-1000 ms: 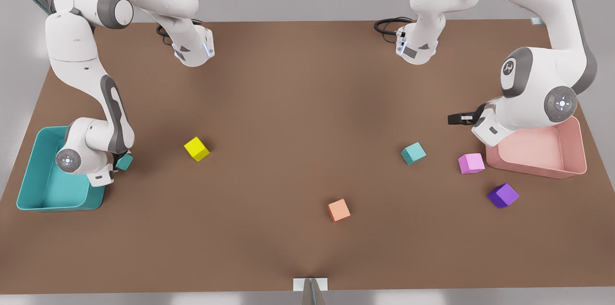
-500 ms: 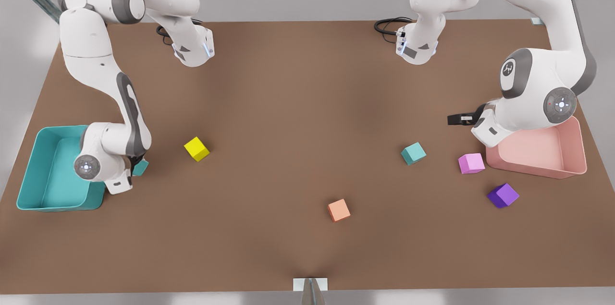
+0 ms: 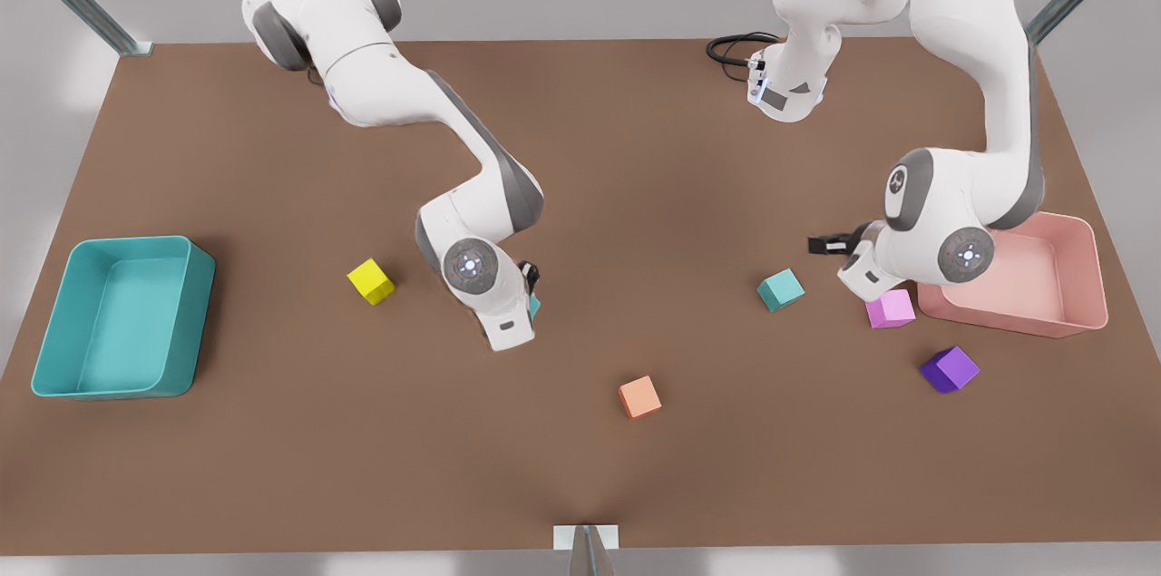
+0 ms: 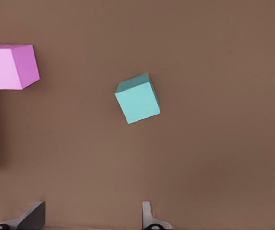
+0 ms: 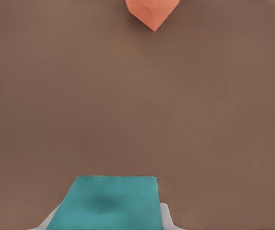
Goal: Stack the two blue cubes on top of each other
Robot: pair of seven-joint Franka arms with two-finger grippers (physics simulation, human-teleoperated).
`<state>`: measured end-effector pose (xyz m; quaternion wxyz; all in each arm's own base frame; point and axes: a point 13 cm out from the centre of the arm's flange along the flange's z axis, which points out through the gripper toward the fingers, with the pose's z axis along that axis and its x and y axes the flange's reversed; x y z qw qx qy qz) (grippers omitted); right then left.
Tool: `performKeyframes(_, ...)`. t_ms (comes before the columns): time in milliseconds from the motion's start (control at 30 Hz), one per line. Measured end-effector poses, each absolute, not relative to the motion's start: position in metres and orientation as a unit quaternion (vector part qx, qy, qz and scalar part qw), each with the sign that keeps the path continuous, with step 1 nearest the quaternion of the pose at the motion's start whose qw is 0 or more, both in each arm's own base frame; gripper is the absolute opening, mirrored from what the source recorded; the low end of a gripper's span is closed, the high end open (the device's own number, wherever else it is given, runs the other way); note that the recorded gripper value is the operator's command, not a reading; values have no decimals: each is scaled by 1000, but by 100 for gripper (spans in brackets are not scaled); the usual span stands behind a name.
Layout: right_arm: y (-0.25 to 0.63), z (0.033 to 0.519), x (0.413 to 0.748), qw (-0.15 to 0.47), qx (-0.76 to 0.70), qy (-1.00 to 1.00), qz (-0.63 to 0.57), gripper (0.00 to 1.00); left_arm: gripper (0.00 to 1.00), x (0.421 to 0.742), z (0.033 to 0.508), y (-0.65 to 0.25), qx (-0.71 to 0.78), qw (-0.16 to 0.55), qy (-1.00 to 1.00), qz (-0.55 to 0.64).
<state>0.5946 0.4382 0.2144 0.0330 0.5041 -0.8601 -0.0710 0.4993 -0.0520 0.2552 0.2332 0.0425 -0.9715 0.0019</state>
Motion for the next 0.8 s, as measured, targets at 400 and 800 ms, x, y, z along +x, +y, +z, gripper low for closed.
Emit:
performKeyframes(400,515,109,554,50,301,-950,-62,100,100,488,115,-84,113,171,-979,12)
performKeyframes(800,333,251,661,48,45,-995,-75,100,100,505,81,-100,164,134,-977,6)
